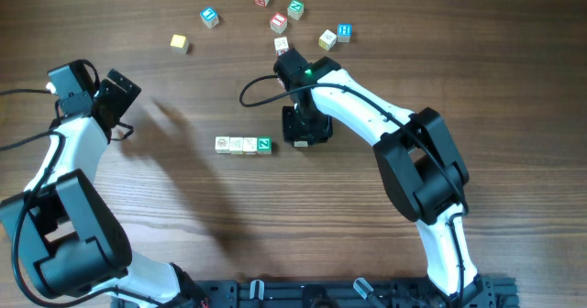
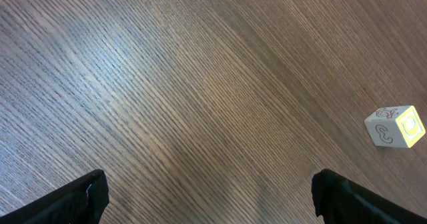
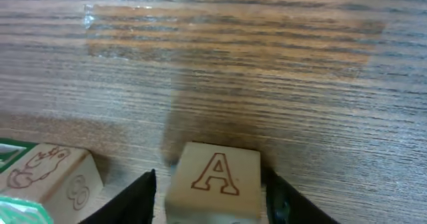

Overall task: Form a horizontal line
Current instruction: 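Carry the A block toward the row's right end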

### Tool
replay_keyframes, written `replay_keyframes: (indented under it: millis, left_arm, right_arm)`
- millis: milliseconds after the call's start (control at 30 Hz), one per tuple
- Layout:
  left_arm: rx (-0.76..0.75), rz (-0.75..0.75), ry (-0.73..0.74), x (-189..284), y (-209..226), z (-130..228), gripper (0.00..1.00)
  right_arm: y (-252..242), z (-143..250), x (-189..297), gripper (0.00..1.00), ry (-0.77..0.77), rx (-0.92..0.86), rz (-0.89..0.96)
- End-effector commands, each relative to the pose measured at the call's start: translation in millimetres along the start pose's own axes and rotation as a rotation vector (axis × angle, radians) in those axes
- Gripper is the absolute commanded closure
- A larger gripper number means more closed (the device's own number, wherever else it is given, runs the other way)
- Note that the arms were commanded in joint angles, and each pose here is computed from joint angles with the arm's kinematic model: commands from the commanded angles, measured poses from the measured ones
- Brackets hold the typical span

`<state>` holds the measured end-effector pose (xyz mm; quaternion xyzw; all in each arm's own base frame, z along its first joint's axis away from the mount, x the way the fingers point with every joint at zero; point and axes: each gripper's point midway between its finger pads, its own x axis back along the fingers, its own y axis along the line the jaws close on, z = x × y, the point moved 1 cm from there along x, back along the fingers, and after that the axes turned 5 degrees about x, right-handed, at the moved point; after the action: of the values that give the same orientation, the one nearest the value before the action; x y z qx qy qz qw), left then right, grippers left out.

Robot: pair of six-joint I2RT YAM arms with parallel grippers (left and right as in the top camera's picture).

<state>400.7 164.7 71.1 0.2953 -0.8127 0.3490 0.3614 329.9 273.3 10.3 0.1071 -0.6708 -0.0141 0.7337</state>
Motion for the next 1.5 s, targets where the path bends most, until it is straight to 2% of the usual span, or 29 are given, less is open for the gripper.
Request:
replay_keyframes:
  millis: [0,367,567,767,933,1200,1467]
  left_arm:
    - [0.001,-0.005,-0.009,-1.2,0.7,-3.7,0.0]
    - [0.001,-0.005,-0.009,-1.2,0.7,-3.7,0.0]
    - [0.001,-0.005,-0.009,-1.2,0.8,-3.7,0.0]
    - [0.001,-0.005,-0.009,-1.2,0.7,-3.7,0.0]
    - [0.001,-0.005,-0.009,-1.2,0.7,-3.7,0.0]
    - [0.001,-0.005,-0.009,-1.2,0.7,-3.7,0.0]
    - [0.001,-0.005,-0.009,-1.2,0.7,-3.7,0.0]
  right_arm:
    - [-1.1,0.9,-11.5,0.36,0.01,0.002,0.006]
    - [-7.2,-38.1,-8.0,0.32,-0.178,0.014,0.074]
    - [-18.7,-49.5,-4.5,0.33,-0.213,-0.032,0.088]
    - [-39.2,-48.0,-2.3,0.34,-0.174,-0.091,0.097]
    - [-43.4,-38.3,-3.0,0.47,-0.118,-0.112,0.082]
    - [-32.2,-6.7,-6.3,0.47,0.017,-0.092,0.047]
    - [-27.6,-4.9,-8.3,0.46,-0.001,-0.064,0.083]
